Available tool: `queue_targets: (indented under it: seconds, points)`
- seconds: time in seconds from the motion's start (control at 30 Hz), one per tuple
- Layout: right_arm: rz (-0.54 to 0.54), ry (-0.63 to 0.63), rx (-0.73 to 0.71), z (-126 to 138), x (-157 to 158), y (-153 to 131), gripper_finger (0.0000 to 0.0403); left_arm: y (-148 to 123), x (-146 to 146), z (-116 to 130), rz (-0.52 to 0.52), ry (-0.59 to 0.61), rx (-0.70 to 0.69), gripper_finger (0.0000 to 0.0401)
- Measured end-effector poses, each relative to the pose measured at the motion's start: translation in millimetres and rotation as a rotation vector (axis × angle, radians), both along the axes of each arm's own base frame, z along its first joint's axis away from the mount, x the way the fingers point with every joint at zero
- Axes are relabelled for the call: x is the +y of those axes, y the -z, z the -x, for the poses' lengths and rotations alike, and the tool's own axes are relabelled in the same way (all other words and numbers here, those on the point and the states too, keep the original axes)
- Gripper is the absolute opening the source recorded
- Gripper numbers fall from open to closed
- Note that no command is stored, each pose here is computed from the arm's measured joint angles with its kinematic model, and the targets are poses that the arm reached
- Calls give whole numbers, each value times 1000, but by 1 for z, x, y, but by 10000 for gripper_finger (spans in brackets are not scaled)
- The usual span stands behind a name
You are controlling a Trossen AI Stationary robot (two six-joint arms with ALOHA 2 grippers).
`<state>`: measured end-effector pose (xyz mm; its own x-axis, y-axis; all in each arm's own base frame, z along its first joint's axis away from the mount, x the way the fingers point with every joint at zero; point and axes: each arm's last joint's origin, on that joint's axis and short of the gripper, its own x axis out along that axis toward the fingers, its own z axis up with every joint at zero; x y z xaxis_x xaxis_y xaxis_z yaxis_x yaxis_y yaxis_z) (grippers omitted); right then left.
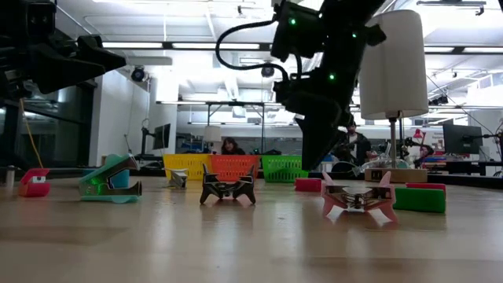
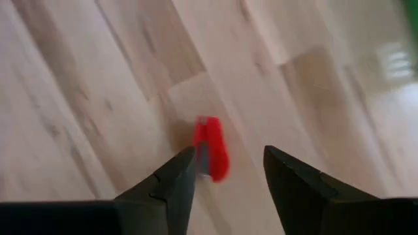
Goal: Pick and place Stapler, Stapler remover, tape
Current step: Put the top red stapler into the orange basket
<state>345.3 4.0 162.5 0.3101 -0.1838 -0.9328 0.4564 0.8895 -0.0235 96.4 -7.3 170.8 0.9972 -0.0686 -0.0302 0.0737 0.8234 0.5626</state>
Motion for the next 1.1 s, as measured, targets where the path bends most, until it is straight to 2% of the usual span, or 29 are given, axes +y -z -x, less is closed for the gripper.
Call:
queue_targets:
  seconds: [0.23,0.4,0.53,0.67,0.87,1.1]
  points:
    - [-41,12,5,5,-6,11,221,0,0,0,0,0,0,239]
    - [-78,-1,-61,7,-5,23,224,0,0,0,0,0,0,239]
    - [-70,-2,-60,12,-5,30,223,0,0,0,0,0,0,239]
    - [-58,-24,-62,15,-5,34,209,0,0,0,0,0,0,239]
    - [-23,-129,-75,15,-3,36,173,0,0,0,0,0,0,239]
    - [-15,-156,-75,14,-2,37,138,0,0,0,0,0,0,239]
